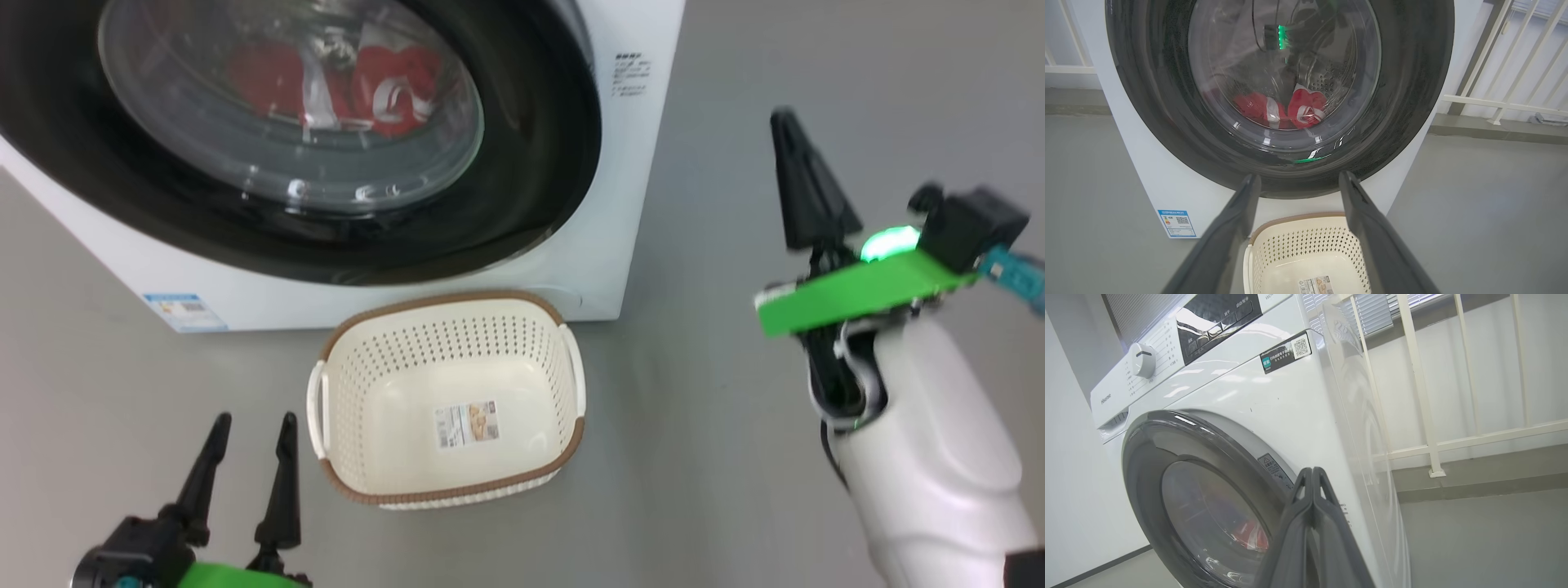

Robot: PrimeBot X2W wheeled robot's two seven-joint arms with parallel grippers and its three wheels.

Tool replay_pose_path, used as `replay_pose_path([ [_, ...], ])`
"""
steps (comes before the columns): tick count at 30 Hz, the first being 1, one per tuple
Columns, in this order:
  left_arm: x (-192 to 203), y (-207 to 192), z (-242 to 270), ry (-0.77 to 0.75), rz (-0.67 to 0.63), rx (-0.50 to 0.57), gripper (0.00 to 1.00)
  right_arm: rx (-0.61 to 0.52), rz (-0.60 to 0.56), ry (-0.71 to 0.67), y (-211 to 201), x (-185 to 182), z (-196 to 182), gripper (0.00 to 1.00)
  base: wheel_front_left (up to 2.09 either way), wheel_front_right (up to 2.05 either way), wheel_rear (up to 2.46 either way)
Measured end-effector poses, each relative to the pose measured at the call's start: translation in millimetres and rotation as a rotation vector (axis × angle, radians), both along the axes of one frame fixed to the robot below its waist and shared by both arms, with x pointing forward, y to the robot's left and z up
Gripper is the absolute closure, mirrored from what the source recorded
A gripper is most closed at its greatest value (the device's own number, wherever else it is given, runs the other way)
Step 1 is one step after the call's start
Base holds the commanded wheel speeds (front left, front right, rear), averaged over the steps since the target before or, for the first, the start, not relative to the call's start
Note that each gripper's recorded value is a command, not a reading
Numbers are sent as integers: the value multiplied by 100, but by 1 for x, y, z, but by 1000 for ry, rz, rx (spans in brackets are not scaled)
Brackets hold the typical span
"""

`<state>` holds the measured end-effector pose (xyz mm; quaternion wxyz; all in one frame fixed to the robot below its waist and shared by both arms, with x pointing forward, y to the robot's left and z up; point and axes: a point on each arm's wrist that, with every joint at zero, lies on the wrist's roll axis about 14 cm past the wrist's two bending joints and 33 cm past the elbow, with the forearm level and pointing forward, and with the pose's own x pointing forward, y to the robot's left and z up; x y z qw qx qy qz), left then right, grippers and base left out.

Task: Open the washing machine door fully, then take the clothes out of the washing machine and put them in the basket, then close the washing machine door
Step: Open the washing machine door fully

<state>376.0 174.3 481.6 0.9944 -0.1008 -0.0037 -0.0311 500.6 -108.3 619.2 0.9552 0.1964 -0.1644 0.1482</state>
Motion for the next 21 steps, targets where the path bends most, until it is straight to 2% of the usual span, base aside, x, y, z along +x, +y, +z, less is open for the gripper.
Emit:
replay_pose_path([
  [8, 11, 8, -7, 19, 19, 4, 0, 24, 27, -36, 14, 40, 18, 100, 0, 0, 0],
  [12, 9, 13, -12, 37, 34, 1, 0, 80, 54, -32, 23, 54, 25, 100, 0, 0, 0],
  [19, 16, 15, -12, 33, 31, 3, 0, 195, 152, 56, 44, 82, 22, 100, 0, 0, 0],
  [21, 17, 15, -13, 36, 33, 0, 0, 193, 187, 99, 49, 91, 21, 100, 0, 0, 0],
])
